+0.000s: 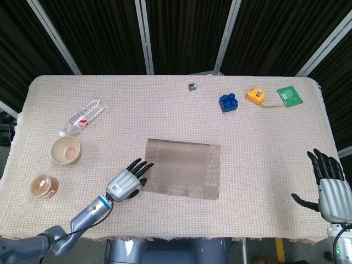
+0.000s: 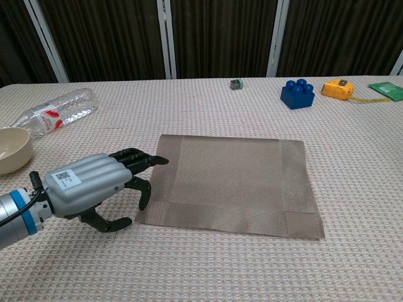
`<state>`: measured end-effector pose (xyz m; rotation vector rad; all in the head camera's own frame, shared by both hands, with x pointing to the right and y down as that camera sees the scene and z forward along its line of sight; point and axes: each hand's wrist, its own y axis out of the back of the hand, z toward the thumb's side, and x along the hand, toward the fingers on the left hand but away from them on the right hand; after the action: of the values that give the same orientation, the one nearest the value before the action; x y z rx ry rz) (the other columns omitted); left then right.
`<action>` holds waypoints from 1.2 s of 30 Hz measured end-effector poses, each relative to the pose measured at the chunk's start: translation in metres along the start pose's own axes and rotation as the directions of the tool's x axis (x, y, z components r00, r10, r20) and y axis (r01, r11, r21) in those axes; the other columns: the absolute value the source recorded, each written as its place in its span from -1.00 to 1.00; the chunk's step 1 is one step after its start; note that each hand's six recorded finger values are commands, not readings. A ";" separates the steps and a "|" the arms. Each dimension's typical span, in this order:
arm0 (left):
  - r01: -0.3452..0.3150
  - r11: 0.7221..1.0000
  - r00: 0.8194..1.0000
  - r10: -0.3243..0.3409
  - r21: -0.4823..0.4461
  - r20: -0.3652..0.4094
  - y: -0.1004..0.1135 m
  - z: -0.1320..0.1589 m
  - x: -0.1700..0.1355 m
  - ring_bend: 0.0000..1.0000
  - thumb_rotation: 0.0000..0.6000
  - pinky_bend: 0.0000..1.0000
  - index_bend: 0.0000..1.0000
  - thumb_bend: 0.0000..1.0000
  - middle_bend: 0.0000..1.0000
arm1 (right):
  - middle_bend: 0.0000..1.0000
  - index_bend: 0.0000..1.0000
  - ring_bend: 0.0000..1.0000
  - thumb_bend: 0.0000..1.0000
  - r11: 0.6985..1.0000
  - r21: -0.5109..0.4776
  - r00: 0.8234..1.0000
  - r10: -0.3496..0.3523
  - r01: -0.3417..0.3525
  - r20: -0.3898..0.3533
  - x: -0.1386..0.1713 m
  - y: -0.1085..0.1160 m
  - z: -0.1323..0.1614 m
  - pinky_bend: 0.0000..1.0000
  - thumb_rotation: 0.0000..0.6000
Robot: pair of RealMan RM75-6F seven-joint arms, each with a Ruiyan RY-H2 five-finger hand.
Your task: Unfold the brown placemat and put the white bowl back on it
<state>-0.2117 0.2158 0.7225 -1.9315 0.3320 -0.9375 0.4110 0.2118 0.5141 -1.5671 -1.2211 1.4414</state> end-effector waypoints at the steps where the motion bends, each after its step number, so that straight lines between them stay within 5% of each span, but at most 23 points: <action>1: 0.002 1.000 1.000 -0.002 0.003 -0.003 -0.001 -0.001 0.000 -1.00 1.00 -1.00 -0.06 -0.26 -1.00 | -1.00 -1.00 -1.00 -1.00 1.000 -0.001 1.000 0.000 0.000 0.000 0.000 0.000 0.000 -1.00 1.00; 36: -0.028 1.000 1.000 0.028 0.002 0.000 -0.002 0.011 0.011 -1.00 1.00 -1.00 -0.08 -0.23 -1.00 | -1.00 -1.00 -1.00 -1.00 1.000 -0.007 1.000 -0.001 0.001 -0.002 0.000 0.001 0.000 -1.00 1.00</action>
<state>-0.1966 0.2173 0.7260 -1.9207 0.3576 -0.9189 0.4110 0.2118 0.5130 -1.5727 -1.2268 1.4357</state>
